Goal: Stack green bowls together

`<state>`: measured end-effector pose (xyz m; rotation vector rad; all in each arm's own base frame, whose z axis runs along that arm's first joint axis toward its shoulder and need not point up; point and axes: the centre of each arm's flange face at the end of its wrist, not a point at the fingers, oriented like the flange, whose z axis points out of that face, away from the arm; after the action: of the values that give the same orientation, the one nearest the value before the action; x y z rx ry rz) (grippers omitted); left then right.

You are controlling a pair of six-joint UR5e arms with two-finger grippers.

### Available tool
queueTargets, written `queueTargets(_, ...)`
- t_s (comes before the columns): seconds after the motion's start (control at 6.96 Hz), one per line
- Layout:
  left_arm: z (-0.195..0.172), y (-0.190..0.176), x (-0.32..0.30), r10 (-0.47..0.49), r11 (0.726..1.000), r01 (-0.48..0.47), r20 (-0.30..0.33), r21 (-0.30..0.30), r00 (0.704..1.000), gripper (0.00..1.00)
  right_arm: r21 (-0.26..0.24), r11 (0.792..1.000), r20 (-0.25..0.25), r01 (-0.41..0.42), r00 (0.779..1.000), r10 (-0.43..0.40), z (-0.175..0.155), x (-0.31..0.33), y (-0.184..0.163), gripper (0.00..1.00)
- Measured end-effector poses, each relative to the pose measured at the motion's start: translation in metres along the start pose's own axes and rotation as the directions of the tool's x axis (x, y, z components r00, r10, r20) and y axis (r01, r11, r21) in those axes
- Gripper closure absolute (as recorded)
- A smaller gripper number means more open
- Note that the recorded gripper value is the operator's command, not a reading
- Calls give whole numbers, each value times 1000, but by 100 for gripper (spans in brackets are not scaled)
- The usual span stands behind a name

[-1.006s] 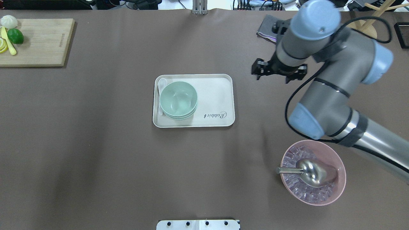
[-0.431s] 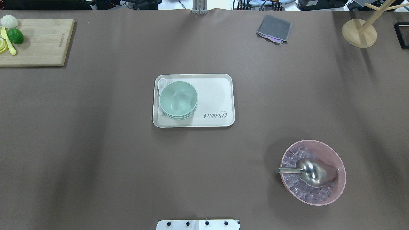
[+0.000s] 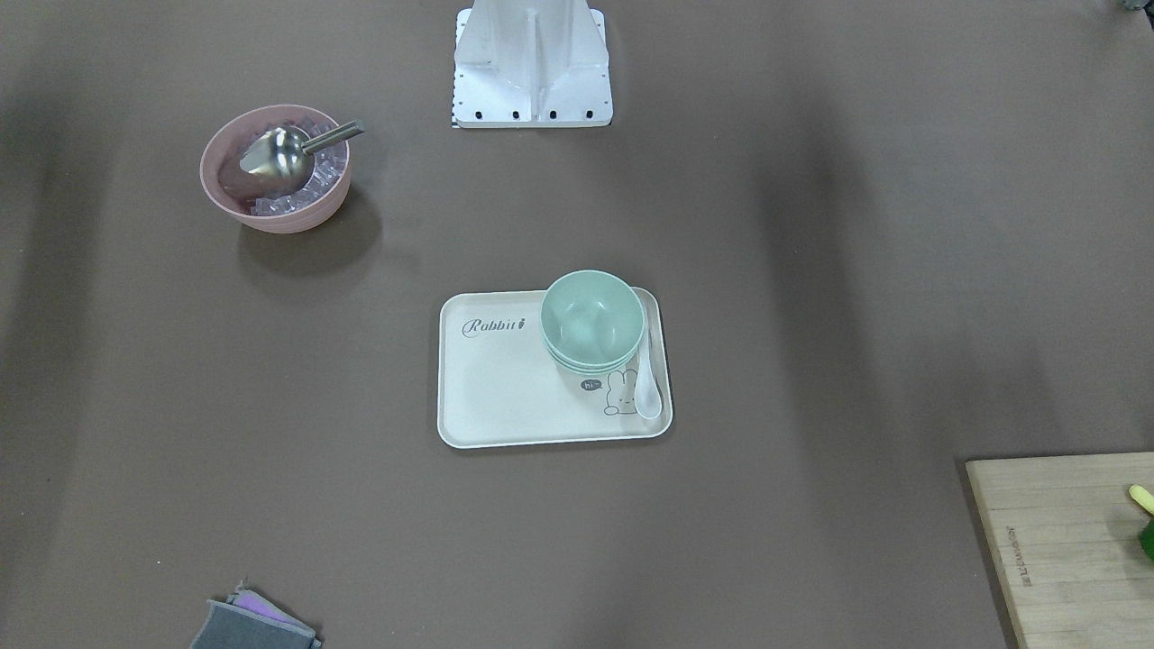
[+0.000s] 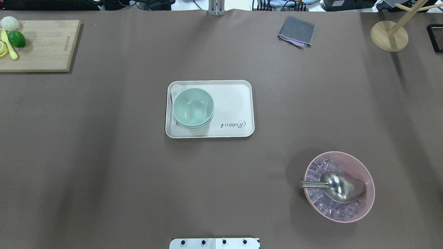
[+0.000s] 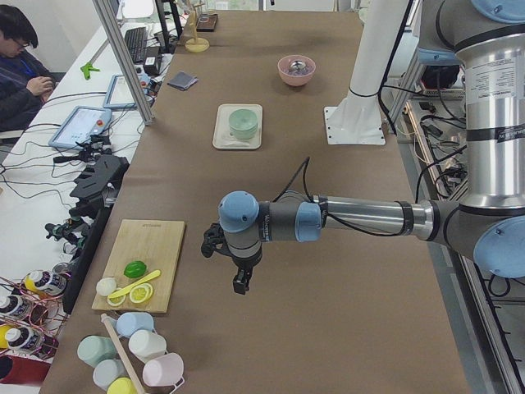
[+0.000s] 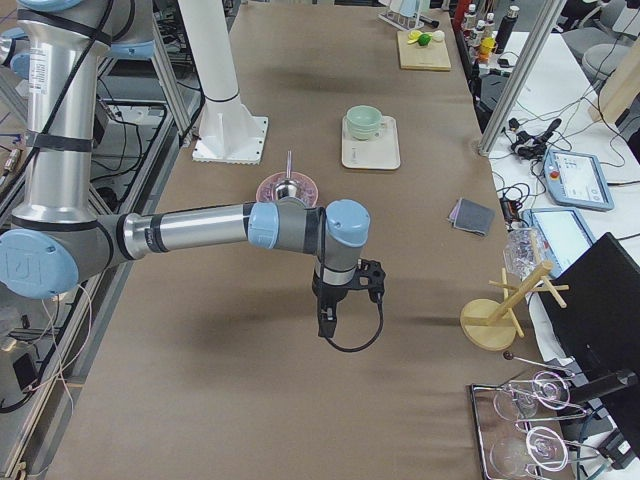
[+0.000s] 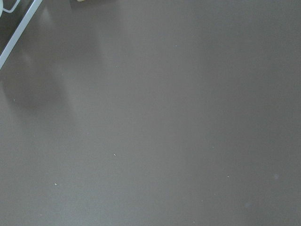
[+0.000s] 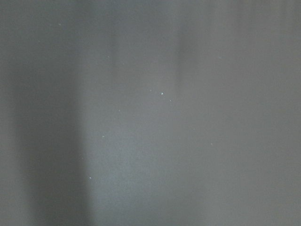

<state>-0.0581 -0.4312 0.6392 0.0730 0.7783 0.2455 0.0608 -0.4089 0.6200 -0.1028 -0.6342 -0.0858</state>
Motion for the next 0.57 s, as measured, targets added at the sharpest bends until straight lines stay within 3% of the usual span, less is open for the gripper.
queueTargets(0.29, 7, 3, -5, -15, 1000, 15, 0, -16, 1000, 1, 12, 1000, -1, 5, 1000, -5, 3, 5, 6, 0)
queueTargets(0.57, 7, 3, -6, -18, 1000, 18, 0, -16, 1000, 1, 95, 993, -20, 69, 997, -68, 3, 6, 2, 0)
